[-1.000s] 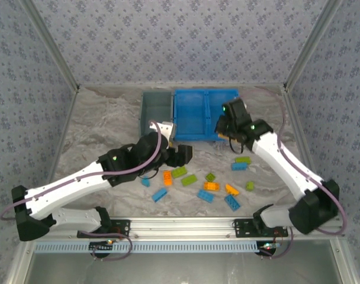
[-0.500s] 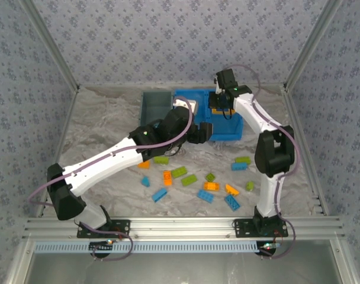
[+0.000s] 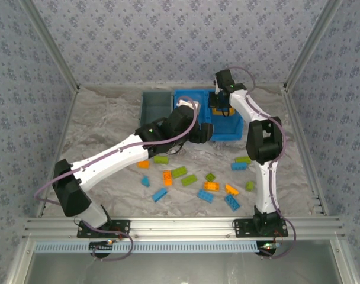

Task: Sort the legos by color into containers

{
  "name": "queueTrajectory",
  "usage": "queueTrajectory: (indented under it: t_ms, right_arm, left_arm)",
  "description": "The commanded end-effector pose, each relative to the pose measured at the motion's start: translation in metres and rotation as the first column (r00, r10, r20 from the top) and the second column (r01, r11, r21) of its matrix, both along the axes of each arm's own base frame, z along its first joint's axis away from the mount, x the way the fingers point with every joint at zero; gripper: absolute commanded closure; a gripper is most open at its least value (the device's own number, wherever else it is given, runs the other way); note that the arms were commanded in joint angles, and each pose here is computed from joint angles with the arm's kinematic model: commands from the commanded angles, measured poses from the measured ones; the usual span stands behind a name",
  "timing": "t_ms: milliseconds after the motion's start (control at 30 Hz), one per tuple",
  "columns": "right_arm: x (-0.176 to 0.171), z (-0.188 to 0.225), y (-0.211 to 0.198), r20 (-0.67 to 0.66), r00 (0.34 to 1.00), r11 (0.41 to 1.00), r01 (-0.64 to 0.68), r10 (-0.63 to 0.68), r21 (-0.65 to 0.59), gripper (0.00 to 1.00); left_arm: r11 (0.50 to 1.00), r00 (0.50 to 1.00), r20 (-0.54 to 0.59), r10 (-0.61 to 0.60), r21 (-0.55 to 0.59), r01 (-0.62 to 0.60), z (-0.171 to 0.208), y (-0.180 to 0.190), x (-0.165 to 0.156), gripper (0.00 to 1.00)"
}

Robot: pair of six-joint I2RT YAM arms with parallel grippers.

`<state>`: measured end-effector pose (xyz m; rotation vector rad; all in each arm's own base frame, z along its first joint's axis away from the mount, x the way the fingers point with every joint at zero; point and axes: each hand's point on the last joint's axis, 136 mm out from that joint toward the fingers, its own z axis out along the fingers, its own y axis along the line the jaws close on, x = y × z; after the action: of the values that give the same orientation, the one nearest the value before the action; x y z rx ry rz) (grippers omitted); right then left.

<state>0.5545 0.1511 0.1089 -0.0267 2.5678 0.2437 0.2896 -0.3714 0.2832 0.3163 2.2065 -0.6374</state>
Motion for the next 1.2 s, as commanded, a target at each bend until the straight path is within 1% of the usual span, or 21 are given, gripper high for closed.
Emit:
queueTrajectory:
  t_ms: [0,100,200,233,400,467,567,633,733,767,833,900,967,1067,1167]
  right_arm:
    - [-0.001,-0.005,0.001,-0.029,1.000,1.000,-0.007,0.007,0.006,0.83]
    - [-0.002,0.000,0.001,-0.033,0.999,1.000,-0.003,0.004,0.019,0.71]
    - [-0.005,0.020,0.002,-0.006,1.000,0.999,0.001,-0.001,0.036,0.60]
    - [-0.006,0.029,0.002,0.008,1.000,0.999,0.006,-0.006,0.040,0.58]
    - [-0.016,0.087,0.002,0.095,0.995,0.997,0.013,-0.020,0.073,0.57]
    - [-0.025,0.114,0.002,0.140,0.990,0.997,0.013,-0.024,0.080,0.57]
    - [-0.048,0.155,0.005,0.210,0.977,0.995,0.007,-0.027,0.096,0.57]
    - [-0.071,0.181,0.010,0.262,0.965,0.994,-0.010,-0.020,0.112,0.57]
    - [-0.115,0.204,0.022,0.320,0.947,0.991,-0.046,0.003,0.128,0.56]
    - [-0.130,0.207,0.027,0.332,0.943,0.989,-0.061,0.013,0.135,0.56]
    - [-0.166,0.211,0.039,0.365,0.931,0.981,-0.099,0.032,0.166,0.54]
    - [-0.203,0.203,0.056,0.372,0.925,0.970,-0.153,0.074,0.188,0.52]
    - [-0.241,0.195,0.071,0.386,0.916,0.954,-0.208,0.113,0.215,0.49]
    - [-0.294,0.165,0.091,0.377,0.908,0.925,-0.291,0.185,0.246,0.45]
    - [-0.337,0.142,0.106,0.381,0.887,0.890,-0.374,0.260,0.261,0.38]
  left_arm:
    - [1.000,1.000,0.024,-0.010,-0.028,0.011,0.016,-0.005,0.004,0.17]
    - [1.000,1.000,0.023,0.009,-0.013,-0.009,0.014,0.002,0.003,0.17]
    - [0.998,0.998,0.028,0.050,0.022,-0.050,0.009,0.015,0.004,0.17]
    - [0.998,0.998,0.029,0.060,0.033,-0.061,0.008,0.020,0.004,0.17]
    - [0.994,0.997,0.020,0.080,0.073,-0.082,-0.001,0.039,-0.004,0.18]
    - [0.993,0.996,0.019,0.089,0.081,-0.090,-0.002,0.047,-0.008,0.18]
    - [0.989,0.995,0.010,0.098,0.110,-0.098,-0.005,0.061,-0.013,0.19]
    - [0.986,0.995,-0.013,0.096,0.141,-0.093,-0.010,0.070,-0.016,0.19]
    - [0.982,0.995,-0.054,0.086,0.174,-0.075,-0.022,0.084,-0.020,0.23]
    - [0.976,0.992,-0.087,0.086,0.207,-0.067,-0.033,0.093,-0.024,0.24]
    - [0.972,0.986,-0.138,0.096,0.228,-0.063,-0.048,0.106,-0.027,0.24]
    - [0.966,0.971,-0.204,0.122,0.250,-0.068,-0.065,0.119,-0.029,0.24]
    - [0.953,0.946,-0.266,0.187,0.281,-0.109,-0.085,0.134,-0.028,0.24]
    - [0.941,0.884,-0.361,0.296,0.271,-0.204,-0.111,0.146,-0.023,0.25]
    - [0.901,0.790,-0.437,0.430,0.259,-0.348,-0.133,0.151,-0.015,0.26]
